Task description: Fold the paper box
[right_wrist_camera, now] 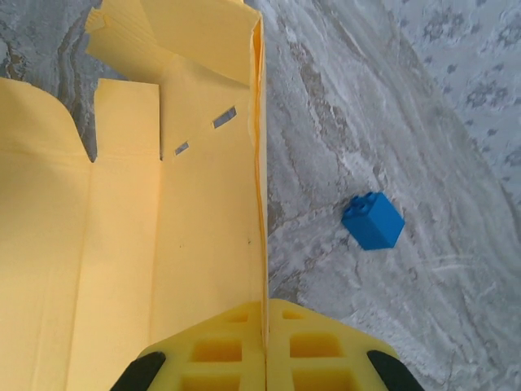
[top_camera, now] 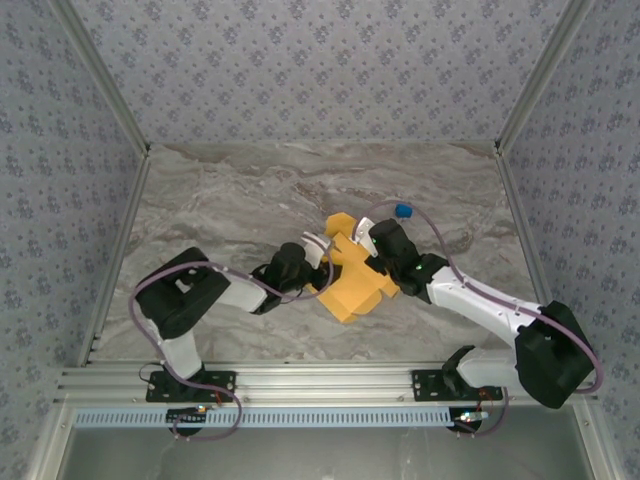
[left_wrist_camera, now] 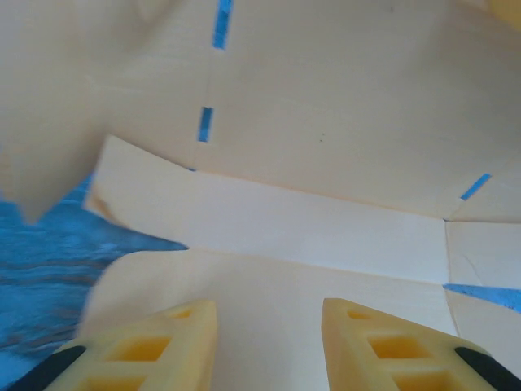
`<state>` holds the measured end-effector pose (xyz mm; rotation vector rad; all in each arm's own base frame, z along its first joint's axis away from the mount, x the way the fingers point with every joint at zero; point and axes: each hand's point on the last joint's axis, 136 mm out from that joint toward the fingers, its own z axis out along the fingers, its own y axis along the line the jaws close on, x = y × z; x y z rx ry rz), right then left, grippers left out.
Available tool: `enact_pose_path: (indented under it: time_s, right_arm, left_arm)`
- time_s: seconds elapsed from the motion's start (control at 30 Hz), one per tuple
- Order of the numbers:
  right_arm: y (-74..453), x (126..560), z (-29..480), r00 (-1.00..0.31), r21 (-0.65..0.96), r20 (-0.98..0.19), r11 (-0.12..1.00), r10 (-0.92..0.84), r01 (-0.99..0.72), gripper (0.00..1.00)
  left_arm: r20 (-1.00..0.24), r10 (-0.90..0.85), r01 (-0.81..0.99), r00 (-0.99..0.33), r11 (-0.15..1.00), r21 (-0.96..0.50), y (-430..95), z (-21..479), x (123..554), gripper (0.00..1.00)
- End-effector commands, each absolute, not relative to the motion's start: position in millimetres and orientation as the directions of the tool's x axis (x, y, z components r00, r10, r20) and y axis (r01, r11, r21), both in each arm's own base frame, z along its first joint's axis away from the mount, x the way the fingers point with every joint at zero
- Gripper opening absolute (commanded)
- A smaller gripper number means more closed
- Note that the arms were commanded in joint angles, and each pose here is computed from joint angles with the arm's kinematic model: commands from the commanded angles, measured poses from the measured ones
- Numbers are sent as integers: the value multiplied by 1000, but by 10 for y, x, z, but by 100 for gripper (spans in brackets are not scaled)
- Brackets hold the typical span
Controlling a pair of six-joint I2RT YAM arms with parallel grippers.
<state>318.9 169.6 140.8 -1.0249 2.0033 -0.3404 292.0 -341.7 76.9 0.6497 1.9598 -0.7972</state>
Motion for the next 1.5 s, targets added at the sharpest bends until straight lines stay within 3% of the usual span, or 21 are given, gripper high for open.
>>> enact_pose_path:
  time_s: [0.0, 0.4, 0.73, 1.03, 1.27, 1.47]
  right_arm:
    - [1759, 3335, 1571, -203, -668, -513, 537, -834, -516, 0]
    - [2007, 3461, 1461, 77, -823, -345, 261, -936, -505, 0]
    - [2068, 3403, 1468, 128, -825, -342, 232, -931, -516, 1]
    - [1987, 3496, 1303, 126, -883, -217, 139, -968, -448, 3]
    - [1986, 3508, 1316, 125, -896, -208, 138, -970, -422, 3]
    - [2090, 3346, 1548, 111, -781, -413, 289, -904, -553, 3]
  left_arm:
    - [-873, 67, 640, -484, 707, -300, -3155, 932, 2989, 40]
    - [-780, -76, 399, -621, 827, -397, -2297, 1360, 3251, 45]
    - [-766, -81, 393, -637, 821, -414, -2240, 1549, 3167, 48]
    - [-753, -81, 389, -653, 817, -425, -2265, 1501, 3177, 48]
    - [-743, -70, 382, -665, 824, -420, -2258, 1434, 3164, 48]
    - [-758, -40, 432, -651, 801, -414, -2311, 1487, 3125, 49]
